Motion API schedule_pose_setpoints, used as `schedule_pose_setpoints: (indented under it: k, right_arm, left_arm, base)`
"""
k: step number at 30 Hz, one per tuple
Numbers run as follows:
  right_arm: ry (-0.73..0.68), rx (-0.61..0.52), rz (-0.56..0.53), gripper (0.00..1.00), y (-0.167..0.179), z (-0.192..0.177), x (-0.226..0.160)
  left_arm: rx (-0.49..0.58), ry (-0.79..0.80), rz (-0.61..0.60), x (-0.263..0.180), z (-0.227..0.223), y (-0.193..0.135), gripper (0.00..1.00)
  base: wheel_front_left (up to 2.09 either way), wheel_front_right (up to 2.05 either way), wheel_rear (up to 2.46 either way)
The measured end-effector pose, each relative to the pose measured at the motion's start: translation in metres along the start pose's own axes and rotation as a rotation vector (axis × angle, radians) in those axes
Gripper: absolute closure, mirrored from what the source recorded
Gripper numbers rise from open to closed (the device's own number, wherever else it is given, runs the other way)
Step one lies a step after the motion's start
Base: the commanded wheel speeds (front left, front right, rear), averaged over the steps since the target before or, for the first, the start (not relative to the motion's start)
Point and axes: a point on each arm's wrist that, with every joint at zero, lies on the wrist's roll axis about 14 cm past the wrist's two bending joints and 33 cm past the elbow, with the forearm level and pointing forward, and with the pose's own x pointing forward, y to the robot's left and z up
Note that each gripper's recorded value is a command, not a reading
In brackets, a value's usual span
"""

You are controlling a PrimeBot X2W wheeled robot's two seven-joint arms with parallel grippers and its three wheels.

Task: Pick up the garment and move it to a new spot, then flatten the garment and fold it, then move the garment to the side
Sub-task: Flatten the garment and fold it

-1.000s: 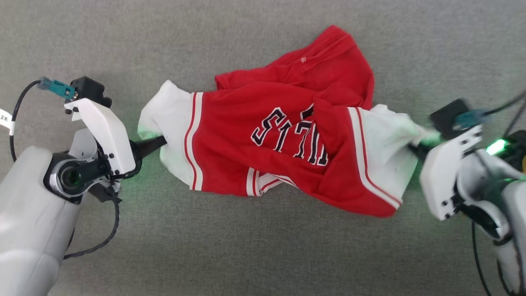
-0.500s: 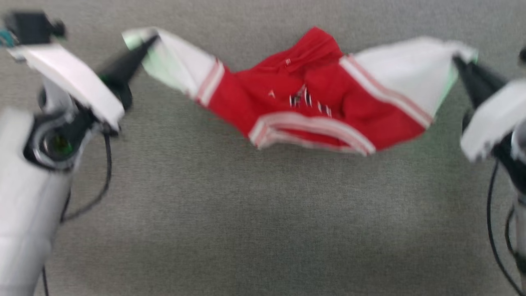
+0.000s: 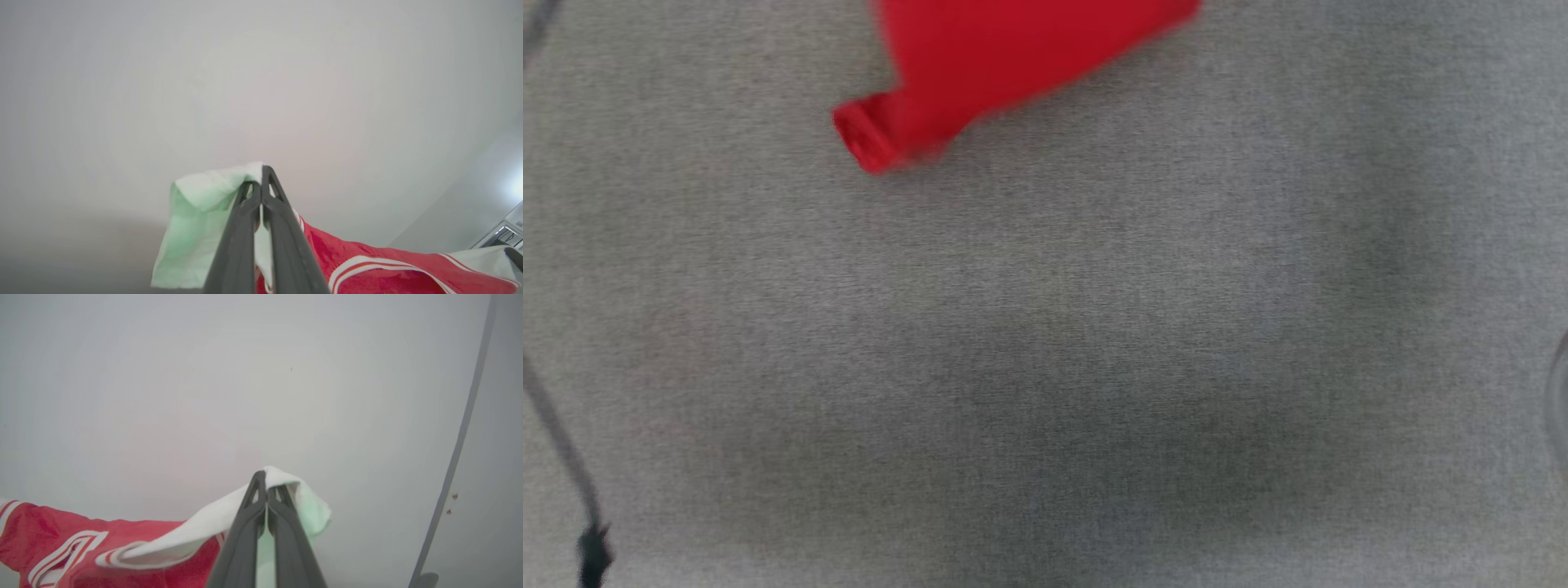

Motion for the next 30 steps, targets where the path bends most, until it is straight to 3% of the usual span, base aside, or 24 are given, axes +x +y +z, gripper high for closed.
schedule_pose_setpoints:
  k: [6, 9, 12, 19, 25, 30]
  right_arm:
    - [-0.193, -0.019, -0.040, 1.00, -0.006, 0.074, 0.019]
    - [-0.210, -0.035, -0.046, 1.00, -0.005, 0.086, 0.021]
    - [-0.161, -0.051, -0.044, 1.00, -0.005, 0.071, 0.022]
    - [0.050, -0.081, -0.045, 1.00, -0.019, -0.007, -0.003]
    - [0.255, -0.074, -0.035, 1.00, -0.034, -0.073, -0.061]
    - [0.380, -0.037, -0.043, 1.00, -0.047, -0.108, -0.115]
  left_arm:
    - [-0.042, -0.216, -0.065, 0.023, 0.074, -0.045, 1.00]
    - [-0.096, -0.217, -0.093, 0.023, 0.080, -0.060, 1.00]
    - [-0.091, -0.120, -0.088, 0.017, 0.055, -0.058, 1.00]
    - [-0.124, 0.098, -0.043, -0.032, -0.028, -0.023, 1.00]
    - [-0.194, 0.245, 0.024, -0.108, -0.088, 0.010, 1.00]
    - [-0.223, 0.368, 0.048, -0.170, -0.130, 0.016, 1.00]
  base:
    - [0.00, 0.00, 0.00]
    - [0.00, 0.00, 0.00]
    - [0.00, 0.00, 0.00]
    - [0.00, 0.00, 0.00]
    - [0.00, 0.00, 0.00]
    - [0.00, 0.00, 0.00]
